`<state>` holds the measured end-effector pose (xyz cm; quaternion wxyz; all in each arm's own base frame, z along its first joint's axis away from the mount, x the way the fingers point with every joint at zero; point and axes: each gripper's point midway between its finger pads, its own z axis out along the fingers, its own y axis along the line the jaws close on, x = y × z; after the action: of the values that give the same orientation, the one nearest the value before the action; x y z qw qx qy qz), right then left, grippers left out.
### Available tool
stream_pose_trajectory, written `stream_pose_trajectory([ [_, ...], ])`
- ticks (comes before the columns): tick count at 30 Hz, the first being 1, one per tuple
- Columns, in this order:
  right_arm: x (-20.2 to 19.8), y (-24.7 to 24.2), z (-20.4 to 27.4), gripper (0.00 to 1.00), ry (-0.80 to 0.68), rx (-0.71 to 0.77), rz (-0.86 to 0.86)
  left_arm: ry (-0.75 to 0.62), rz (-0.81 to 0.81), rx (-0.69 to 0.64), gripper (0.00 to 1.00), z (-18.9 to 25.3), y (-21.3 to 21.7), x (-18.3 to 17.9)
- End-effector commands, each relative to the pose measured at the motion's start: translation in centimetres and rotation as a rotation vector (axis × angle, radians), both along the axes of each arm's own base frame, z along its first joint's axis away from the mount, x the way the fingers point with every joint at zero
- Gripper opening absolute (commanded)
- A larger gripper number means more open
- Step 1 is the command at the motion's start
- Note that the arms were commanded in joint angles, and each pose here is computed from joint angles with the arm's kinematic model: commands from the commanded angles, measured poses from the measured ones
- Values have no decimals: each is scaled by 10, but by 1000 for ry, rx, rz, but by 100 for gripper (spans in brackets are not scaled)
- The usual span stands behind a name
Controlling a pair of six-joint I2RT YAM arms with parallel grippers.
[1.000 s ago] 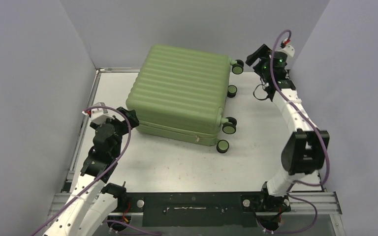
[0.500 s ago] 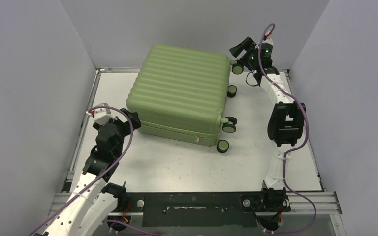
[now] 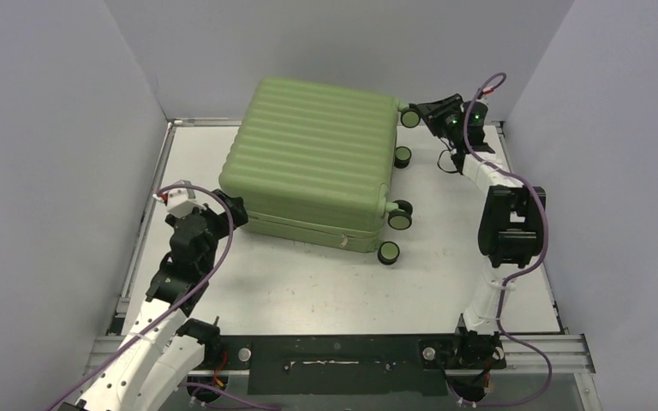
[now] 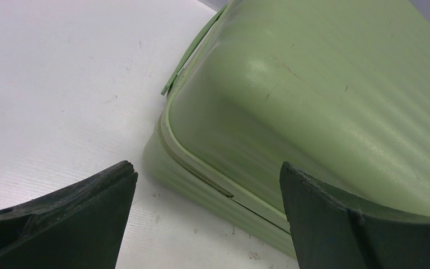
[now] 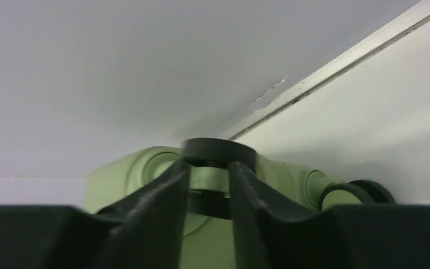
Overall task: Pack the luggage
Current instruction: Move the luggage to the center of the board.
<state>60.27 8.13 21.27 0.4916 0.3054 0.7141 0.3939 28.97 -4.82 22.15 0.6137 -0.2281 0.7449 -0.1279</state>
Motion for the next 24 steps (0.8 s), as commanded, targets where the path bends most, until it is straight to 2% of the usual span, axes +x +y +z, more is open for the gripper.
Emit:
stream_pose_trajectory([
  [1, -28, 30, 34, 23, -58, 28, 108, -53, -21, -32, 97, 14, -6, 4],
  [4, -43, 22, 31, 6, -54, 19, 86, -46, -33, -32, 97, 12, -9, 5],
  [6, -58, 15, 36, 0, -69, 18, 71, -42, -45, -31, 97, 12, -11, 5],
  [9, -81, 7, 39, 0, -82, -10, 52, -36, -57, -31, 97, 12, -14, 6],
  [15, -132, -9, 56, 0, -131, -214, 20, -37, -62, -19, 97, 14, -16, 4],
  [16, -140, -10, 58, 9, -134, -235, 21, -38, -63, -18, 97, 15, -16, 3],
  [19, -165, 0, 57, 50, -128, -270, 80, -32, -52, -20, 97, 13, -15, 3],
  [20, -176, 13, 56, 59, -130, -287, 120, -33, -47, -19, 97, 14, -14, 3],
  [24, -222, 49, 57, 75, -193, -397, 270, -32, -27, -9, 97, 15, -10, 2],
])
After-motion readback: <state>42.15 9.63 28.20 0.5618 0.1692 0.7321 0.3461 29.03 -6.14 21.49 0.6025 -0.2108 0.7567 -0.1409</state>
